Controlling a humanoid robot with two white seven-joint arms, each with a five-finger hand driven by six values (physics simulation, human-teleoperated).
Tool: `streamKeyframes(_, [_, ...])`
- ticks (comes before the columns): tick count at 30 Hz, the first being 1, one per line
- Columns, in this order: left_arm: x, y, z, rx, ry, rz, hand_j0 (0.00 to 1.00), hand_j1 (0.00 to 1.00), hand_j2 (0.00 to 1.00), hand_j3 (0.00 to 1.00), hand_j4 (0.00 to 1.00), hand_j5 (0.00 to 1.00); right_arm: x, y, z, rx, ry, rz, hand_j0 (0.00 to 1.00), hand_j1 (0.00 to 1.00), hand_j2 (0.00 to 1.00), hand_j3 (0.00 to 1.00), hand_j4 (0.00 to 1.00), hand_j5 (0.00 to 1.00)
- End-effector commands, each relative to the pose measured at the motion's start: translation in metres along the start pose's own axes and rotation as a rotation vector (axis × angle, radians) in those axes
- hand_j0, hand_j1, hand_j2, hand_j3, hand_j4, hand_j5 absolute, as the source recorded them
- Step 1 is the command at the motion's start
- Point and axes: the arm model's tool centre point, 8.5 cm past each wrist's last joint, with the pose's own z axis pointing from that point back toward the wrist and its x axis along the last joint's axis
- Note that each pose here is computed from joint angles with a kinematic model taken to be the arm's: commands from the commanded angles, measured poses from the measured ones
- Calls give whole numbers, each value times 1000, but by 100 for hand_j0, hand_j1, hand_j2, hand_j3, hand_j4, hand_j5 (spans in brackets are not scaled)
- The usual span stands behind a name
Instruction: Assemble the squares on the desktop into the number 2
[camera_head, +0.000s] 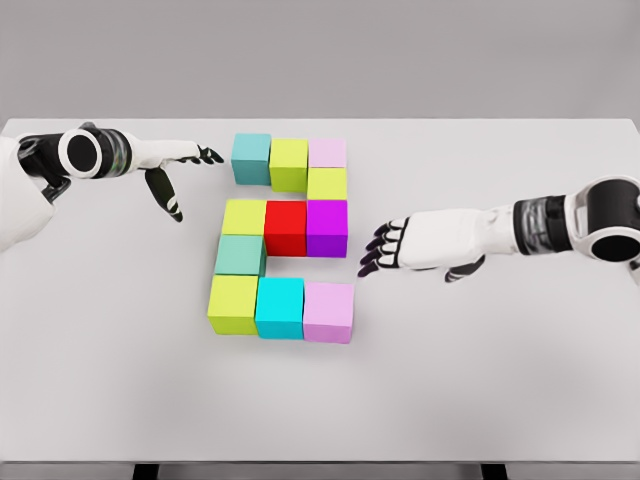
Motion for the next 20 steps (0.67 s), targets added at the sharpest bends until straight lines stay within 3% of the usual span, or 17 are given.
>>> streamKeyframes(1, [0, 0, 1, 2, -1, 0, 100, 100, 100, 100, 100, 100, -2, -1, 7, -33, -12, -55, 100, 100, 100, 100, 100, 100])
streamKeyframes(4, [-1, 1, 1, 2, 1, 0, 100, 100, 100, 100, 100, 100, -16, 8, 59, -61, 55, -153, 100, 100, 100, 100, 100, 100])
streamKeyframes(6, [-3, 1, 1, 3, 6, 4, 100, 100, 100, 100, 100, 100, -30, 6, 85, -122, 103, -217, 100, 100, 100, 100, 100, 100])
streamKeyframes(9, [-9, 2, 3, 5, 18, 12, 100, 100, 100, 100, 100, 100, -37, 2, 110, -149, 162, -214, 100, 100, 100, 100, 100, 100])
streamKeyframes(15, [-57, 5, 14, 17, 124, 66, 100, 100, 100, 100, 100, 100, -35, 12, 107, -139, 155, -236, 100, 100, 100, 100, 100, 100])
streamKeyframes(20, [-57, 4, 13, 13, 110, 56, 100, 100, 100, 100, 100, 100, -39, 22, 107, -132, 168, -267, 100, 100, 100, 100, 100, 100])
